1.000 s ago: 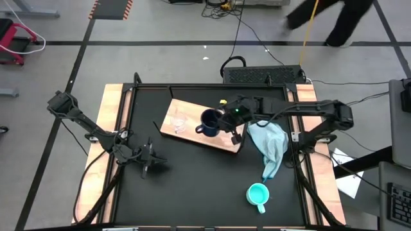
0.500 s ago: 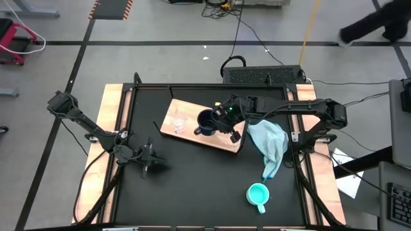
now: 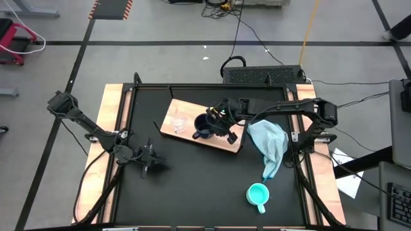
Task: Stack small to large cups/mugs on shelf
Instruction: Put the dark blue mug on the shelf
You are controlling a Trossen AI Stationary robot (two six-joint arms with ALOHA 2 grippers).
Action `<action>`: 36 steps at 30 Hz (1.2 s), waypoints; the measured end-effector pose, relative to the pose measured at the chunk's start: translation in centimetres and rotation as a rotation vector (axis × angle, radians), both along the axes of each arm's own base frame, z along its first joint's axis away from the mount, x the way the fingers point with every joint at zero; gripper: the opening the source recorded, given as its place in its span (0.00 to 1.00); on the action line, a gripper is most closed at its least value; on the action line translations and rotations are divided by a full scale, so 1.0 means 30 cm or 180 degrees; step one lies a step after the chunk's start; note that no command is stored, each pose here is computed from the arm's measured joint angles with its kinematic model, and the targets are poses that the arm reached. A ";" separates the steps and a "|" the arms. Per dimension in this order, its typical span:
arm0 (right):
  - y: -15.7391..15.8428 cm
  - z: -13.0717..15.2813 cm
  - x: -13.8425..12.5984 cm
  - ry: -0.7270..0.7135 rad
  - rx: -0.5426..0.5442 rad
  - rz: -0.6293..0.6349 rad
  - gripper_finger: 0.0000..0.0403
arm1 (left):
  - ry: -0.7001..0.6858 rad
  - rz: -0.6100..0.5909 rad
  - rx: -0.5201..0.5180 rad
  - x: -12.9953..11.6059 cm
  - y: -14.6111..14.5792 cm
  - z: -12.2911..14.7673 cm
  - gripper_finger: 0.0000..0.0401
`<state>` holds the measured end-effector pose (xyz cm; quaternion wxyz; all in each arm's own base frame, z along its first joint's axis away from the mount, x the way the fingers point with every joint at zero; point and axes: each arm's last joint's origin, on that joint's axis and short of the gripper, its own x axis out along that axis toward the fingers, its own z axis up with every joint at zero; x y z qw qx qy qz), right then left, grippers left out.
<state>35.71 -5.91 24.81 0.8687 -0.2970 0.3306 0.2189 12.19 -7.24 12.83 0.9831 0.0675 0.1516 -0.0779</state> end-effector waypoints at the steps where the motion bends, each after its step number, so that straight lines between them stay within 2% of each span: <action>1: -0.002 -0.001 0.000 0.0002 0.0002 -0.0005 0.02 | 0.0000 -0.0001 0.0000 0.000 0.000 0.000 0.09; 10: -0.013 0.003 -0.002 -0.0007 0.0177 -0.0078 0.02 | -0.0001 0.0000 -0.0002 0.000 0.000 0.000 0.09; 21: -0.013 -0.001 -0.003 0.0033 0.0236 -0.0158 0.02 | -0.0001 0.0001 -0.0004 0.000 0.000 0.000 0.09; 36: -0.008 -0.052 -0.011 -0.0002 0.0263 -0.0202 0.02 | -0.0002 0.0003 -0.0011 0.000 0.000 0.000 0.09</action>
